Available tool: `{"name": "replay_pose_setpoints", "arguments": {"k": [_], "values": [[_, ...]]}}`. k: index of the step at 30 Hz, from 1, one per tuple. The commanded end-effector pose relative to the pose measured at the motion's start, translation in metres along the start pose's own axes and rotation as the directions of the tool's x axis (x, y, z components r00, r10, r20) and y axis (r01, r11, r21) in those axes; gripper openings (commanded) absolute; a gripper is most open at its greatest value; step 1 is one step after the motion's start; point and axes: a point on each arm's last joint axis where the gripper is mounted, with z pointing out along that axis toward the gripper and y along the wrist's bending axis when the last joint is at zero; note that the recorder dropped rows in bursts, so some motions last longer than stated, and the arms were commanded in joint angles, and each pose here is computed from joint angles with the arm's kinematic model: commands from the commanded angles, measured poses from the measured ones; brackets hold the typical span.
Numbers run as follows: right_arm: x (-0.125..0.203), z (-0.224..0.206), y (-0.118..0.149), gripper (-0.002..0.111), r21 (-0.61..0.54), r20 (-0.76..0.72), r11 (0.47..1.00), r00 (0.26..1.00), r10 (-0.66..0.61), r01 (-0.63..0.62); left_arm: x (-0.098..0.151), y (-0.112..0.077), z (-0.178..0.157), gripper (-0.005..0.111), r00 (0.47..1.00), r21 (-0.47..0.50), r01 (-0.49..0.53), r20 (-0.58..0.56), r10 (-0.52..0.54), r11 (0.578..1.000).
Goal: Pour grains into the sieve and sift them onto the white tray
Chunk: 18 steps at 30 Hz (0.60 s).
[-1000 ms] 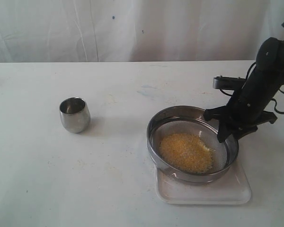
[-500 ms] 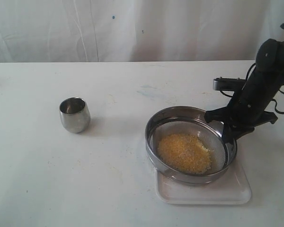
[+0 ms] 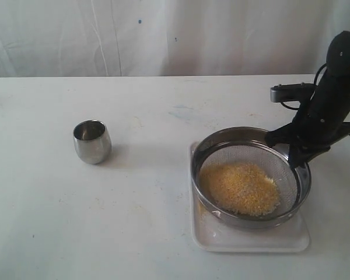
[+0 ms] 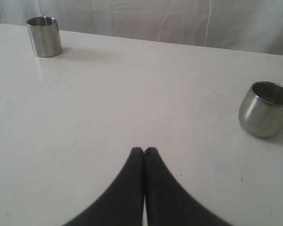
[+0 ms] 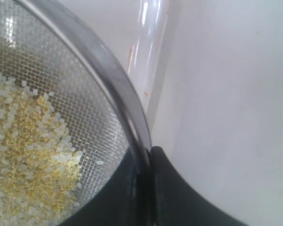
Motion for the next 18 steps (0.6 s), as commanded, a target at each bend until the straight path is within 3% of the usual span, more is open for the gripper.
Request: {"name": "replay_pose_setpoints", "arguments": {"k": [1, 4, 8, 15, 18], "values": [[0.001, -0.004, -0.003, 0.000, -0.014, 0.016, 0.999, 0.999, -0.035, 0.035, 0.000, 0.000, 0.000, 0.000, 1.000, 0.001, -0.001, 0.008, 0.001, 1.000], [0.003, -0.006, -0.014, 0.000, -0.063, 0.025, 0.998, 1.000, -0.001, 0.003, 0.000, 0.000, 0.000, 0.000, 1.000, 0.001, -0.001, 0.008, 0.001, 1.000], [0.009, -0.013, -0.020, 0.000, -0.237, 0.017, 0.970, 0.998, 0.066, -0.060, 0.000, 0.000, 0.000, 0.000, 1.000, 0.001, -0.001, 0.008, 0.001, 1.000], [0.002, -0.013, -0.027, 0.000, -0.194, 0.096, 0.977, 0.990, 0.108, -0.087, 0.000, 0.000, 0.000, 0.000, 1.000, 0.001, -0.001, 0.008, 0.001, 1.000], [0.011, -0.008, -0.025, 0.000, -0.215, -0.002, 0.969, 0.992, 0.126, -0.123, 0.000, 0.000, 0.000, 0.000, 1.000, 0.001, -0.001, 0.008, 0.001, 1.000]]}}
